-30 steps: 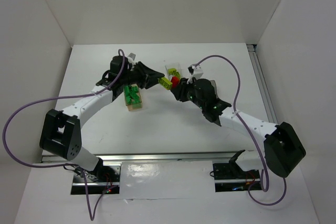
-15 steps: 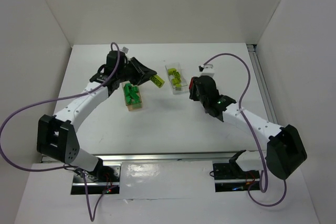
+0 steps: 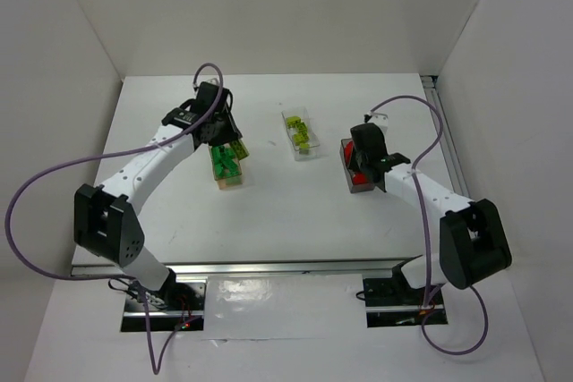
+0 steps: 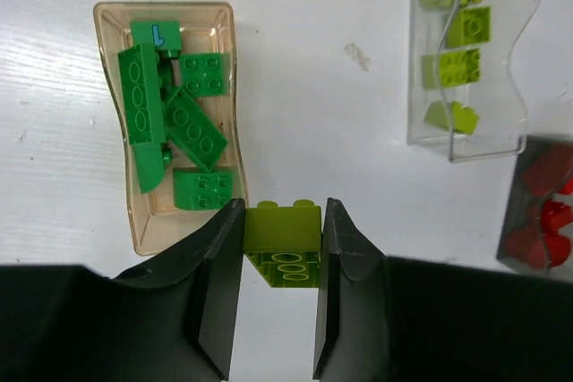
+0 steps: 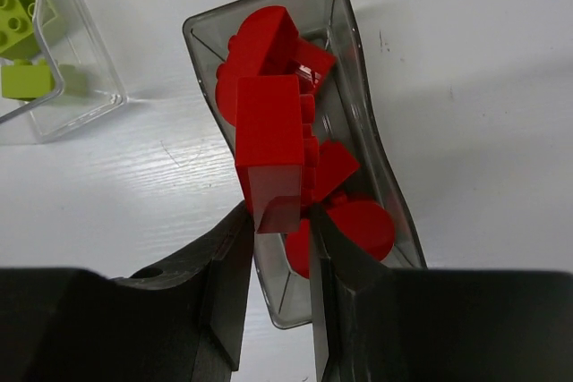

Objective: Sort the legos into containers by color

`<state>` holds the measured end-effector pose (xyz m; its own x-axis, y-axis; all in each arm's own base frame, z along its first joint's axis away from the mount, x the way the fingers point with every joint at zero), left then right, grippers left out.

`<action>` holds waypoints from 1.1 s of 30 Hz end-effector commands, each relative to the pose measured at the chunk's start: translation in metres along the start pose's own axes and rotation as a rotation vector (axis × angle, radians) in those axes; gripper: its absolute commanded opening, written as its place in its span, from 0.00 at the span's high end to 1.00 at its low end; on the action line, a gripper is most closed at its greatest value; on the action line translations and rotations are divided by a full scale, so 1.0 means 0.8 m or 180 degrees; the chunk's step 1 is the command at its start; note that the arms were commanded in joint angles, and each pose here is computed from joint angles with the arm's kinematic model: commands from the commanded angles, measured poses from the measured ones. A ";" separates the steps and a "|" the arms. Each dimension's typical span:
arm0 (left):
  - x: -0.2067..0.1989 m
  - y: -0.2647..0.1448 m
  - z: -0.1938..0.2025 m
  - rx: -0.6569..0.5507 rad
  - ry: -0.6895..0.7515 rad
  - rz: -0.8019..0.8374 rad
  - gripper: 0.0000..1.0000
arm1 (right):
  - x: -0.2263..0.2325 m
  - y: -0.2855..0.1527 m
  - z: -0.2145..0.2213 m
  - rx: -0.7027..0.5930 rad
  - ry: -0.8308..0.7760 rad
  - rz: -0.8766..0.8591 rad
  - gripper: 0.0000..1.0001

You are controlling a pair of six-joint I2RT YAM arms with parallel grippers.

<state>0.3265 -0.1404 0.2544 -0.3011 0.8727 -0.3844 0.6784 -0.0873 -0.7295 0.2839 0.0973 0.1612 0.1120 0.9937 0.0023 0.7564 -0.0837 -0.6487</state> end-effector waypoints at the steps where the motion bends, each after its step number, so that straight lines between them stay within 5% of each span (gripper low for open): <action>1: -0.023 -0.002 -0.010 -0.0018 0.0273 0.0162 1.00 | 0.005 0.000 -0.020 -0.0057 0.0038 -0.0054 0.88; 14: -0.149 0.109 -0.033 0.0203 0.0455 0.0676 1.00 | -0.002 0.019 -0.010 0.0141 0.0060 -0.0068 0.83; 16: -0.158 0.122 -0.033 0.0270 0.0460 0.0740 1.00 | -0.001 0.022 -0.008 0.0168 0.0052 -0.0059 0.72; 17: -0.161 0.129 -0.034 0.0263 0.0459 0.0747 1.00 | -0.001 0.022 -0.008 0.0168 0.0052 -0.0059 0.63; 18: -0.173 0.141 -0.030 0.0295 0.0479 0.0826 1.00 | -0.005 0.018 -0.012 0.0101 0.0064 0.0010 0.41; 21: -0.189 0.152 -0.032 0.0345 0.0480 0.1021 1.00 | -0.013 0.005 -0.027 -0.0071 0.0102 0.0180 0.20; 23: -0.195 0.170 -0.018 0.0455 0.0483 0.1054 0.89 | -0.018 -0.009 -0.041 -0.0237 0.0192 0.0274 0.10; 28: -0.199 0.181 -0.007 0.0516 0.0511 0.1070 0.23 | -0.040 -0.038 -0.069 -0.0638 0.0502 0.0585 0.00; 33: -0.208 0.135 -0.028 0.0393 0.0529 0.1267 0.13 | -0.053 -0.054 -0.078 -0.0868 0.0811 0.0774 0.00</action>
<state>0.4716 -0.2870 0.2007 -0.0022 0.8562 -0.5167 0.5784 -0.4204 -0.6991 0.2875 0.0640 0.2138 0.3340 0.9418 0.0386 0.8223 -0.2711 -0.5003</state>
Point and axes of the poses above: each gripper's point midway between its finger pads, its own y axis out along the fingers, its own x axis along the line the jaws close on, z = x × y, the point moved 9 cm from there along -y, back along the fingers, and after that the axes turned 6 degrees about -y, right-handed, at the moved point
